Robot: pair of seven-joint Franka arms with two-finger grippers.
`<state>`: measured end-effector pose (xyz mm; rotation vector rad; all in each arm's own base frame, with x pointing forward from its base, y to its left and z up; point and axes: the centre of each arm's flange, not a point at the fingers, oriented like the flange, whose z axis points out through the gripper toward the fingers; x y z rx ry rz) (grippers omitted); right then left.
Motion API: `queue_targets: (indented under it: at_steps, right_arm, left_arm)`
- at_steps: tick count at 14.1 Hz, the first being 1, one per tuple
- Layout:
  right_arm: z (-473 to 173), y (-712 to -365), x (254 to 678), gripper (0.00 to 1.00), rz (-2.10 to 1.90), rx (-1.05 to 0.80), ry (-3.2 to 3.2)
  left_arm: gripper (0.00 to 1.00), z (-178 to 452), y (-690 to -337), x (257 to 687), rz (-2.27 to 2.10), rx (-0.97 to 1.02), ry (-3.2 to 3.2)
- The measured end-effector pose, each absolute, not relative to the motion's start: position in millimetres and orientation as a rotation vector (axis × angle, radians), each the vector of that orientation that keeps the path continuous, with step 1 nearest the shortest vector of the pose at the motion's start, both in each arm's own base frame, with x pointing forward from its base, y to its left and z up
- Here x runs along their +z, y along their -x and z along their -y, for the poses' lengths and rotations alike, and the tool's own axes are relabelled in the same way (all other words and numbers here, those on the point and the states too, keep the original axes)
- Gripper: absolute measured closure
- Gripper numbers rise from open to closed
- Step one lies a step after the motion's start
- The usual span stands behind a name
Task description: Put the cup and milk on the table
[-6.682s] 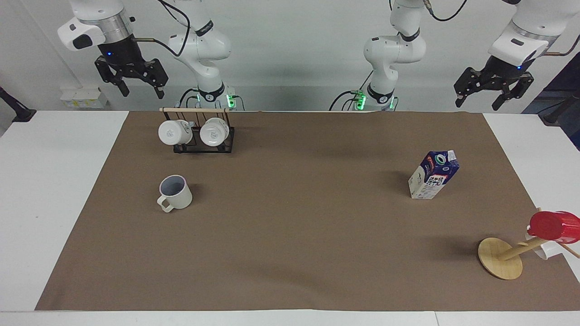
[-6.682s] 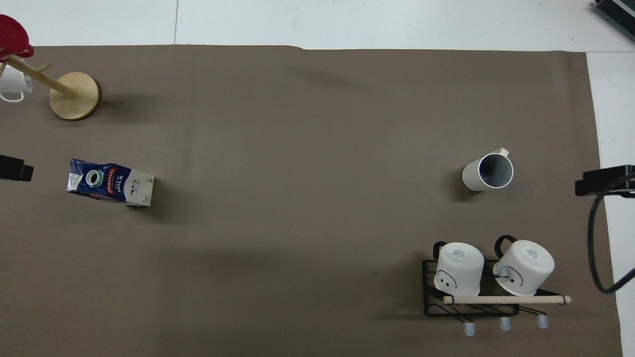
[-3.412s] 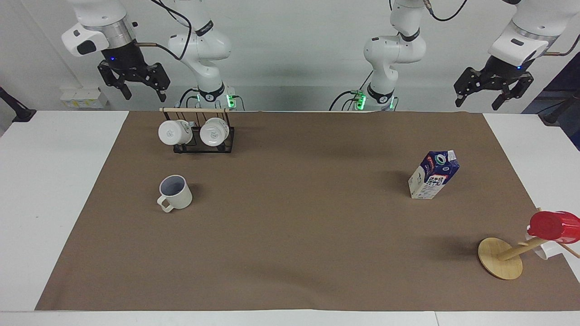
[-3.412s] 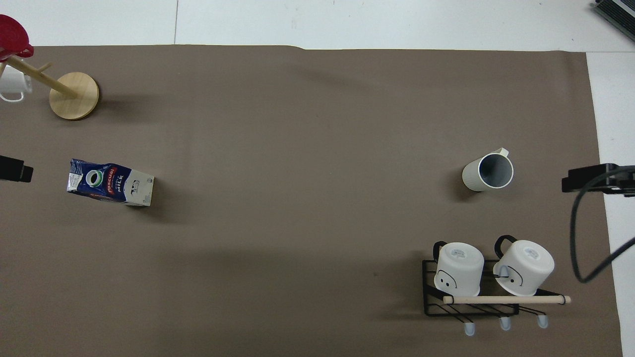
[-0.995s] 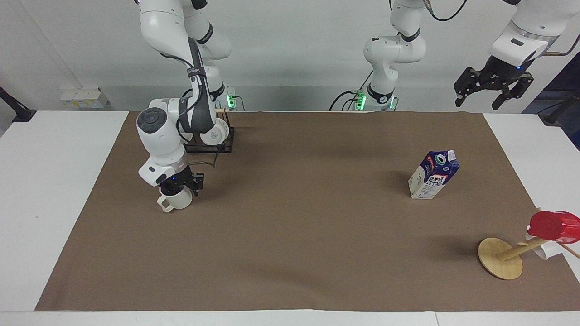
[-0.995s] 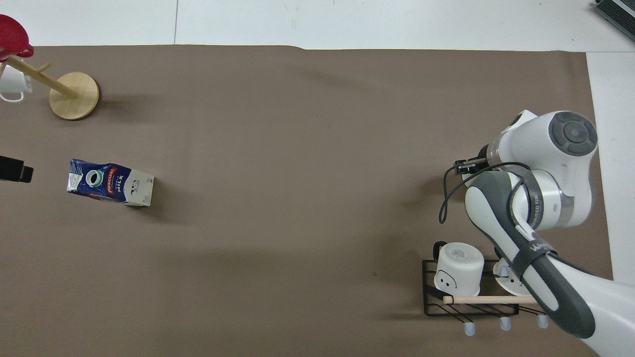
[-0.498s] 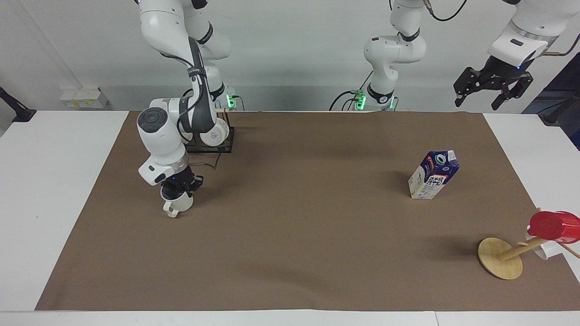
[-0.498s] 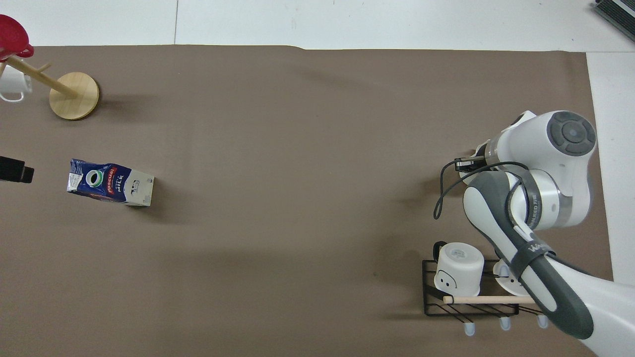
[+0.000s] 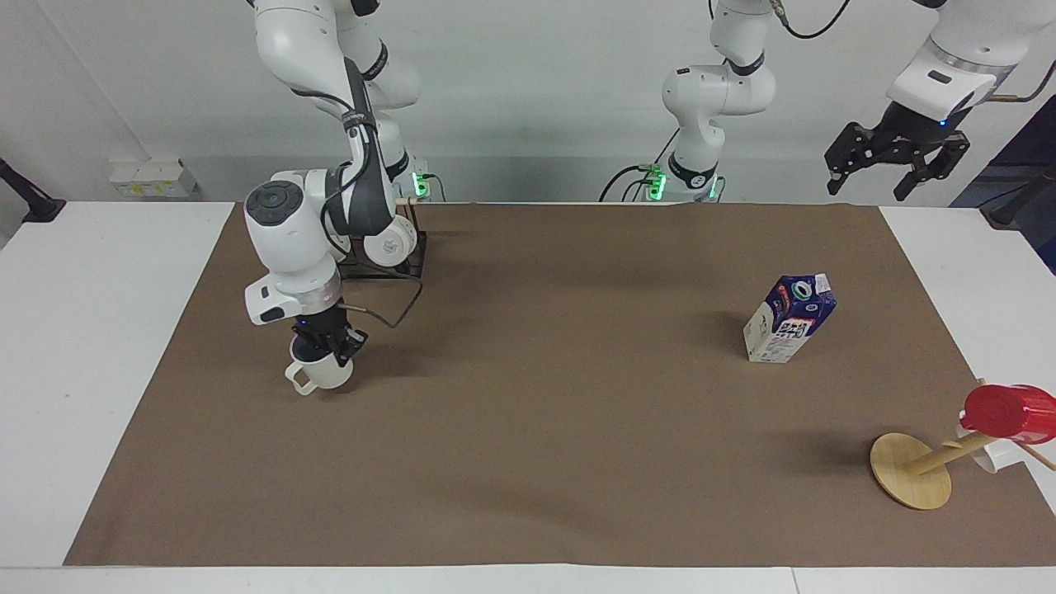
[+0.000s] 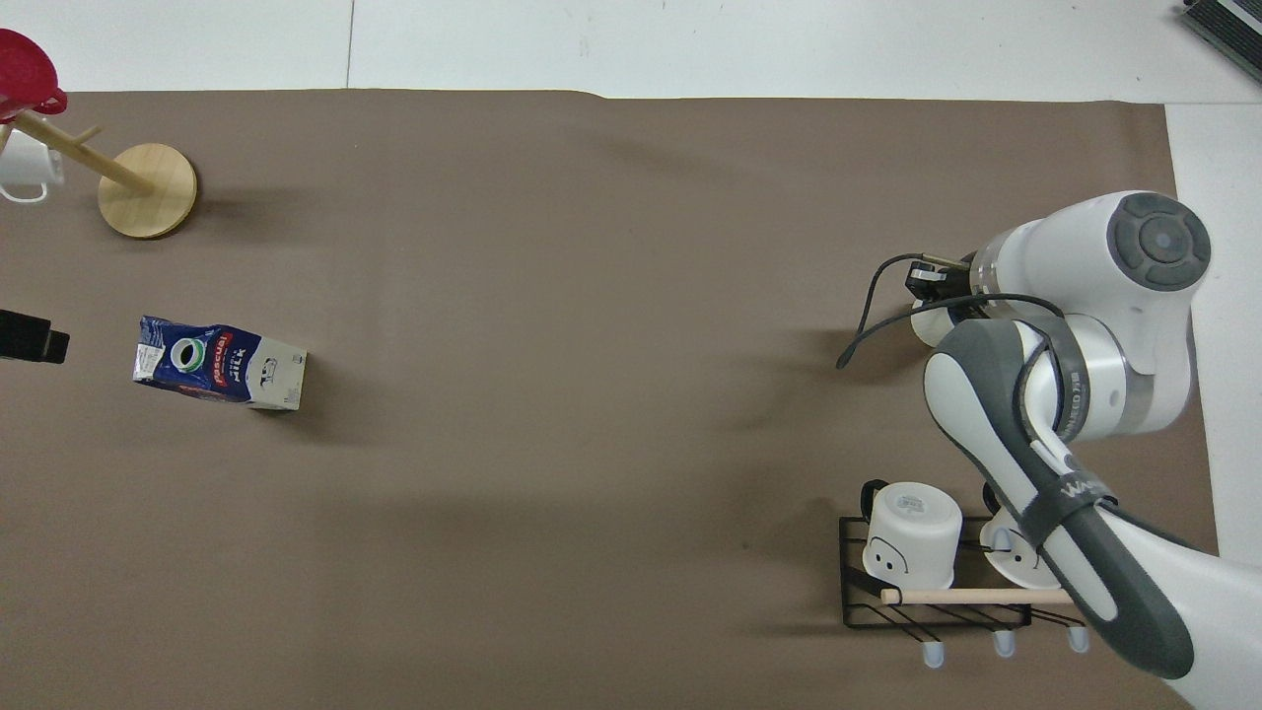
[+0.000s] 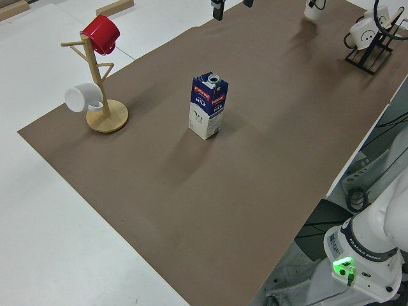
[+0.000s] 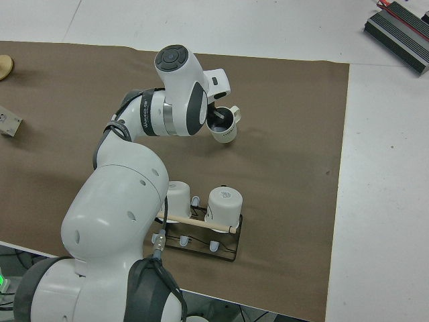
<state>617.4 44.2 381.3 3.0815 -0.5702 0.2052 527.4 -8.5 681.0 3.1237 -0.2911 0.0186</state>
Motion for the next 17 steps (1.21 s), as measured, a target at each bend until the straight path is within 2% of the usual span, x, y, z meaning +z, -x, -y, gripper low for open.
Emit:
queue_targets:
  at_steps: [3,8,12,15,17]
  right_arm:
    - [-77,-617,391,0.96,0.574,0.191,-3.086]
    - [-180,-602,408,0.96,0.623,0.204,-3.108]
    - [-254,-577,412,0.96,0.693,0.199,-3.124]
    - [-284,-565,412,0.96,0.710,0.197,-3.129]
    - [-304,-561,405,0.96,0.733,0.188,-3.125]
  left_arm:
    - [0.00,9,-528,682,0.292,0.034,-3.124]
    - [0.00,10,-536,671,0.296,0.075,-3.125]
    - [0.00,13,-552,610,0.302,0.071,-3.124]
    - [0.00,12,-556,562,0.299,0.063,-3.124]
    - [0.00,10,-558,545,0.293,0.077,-3.125]
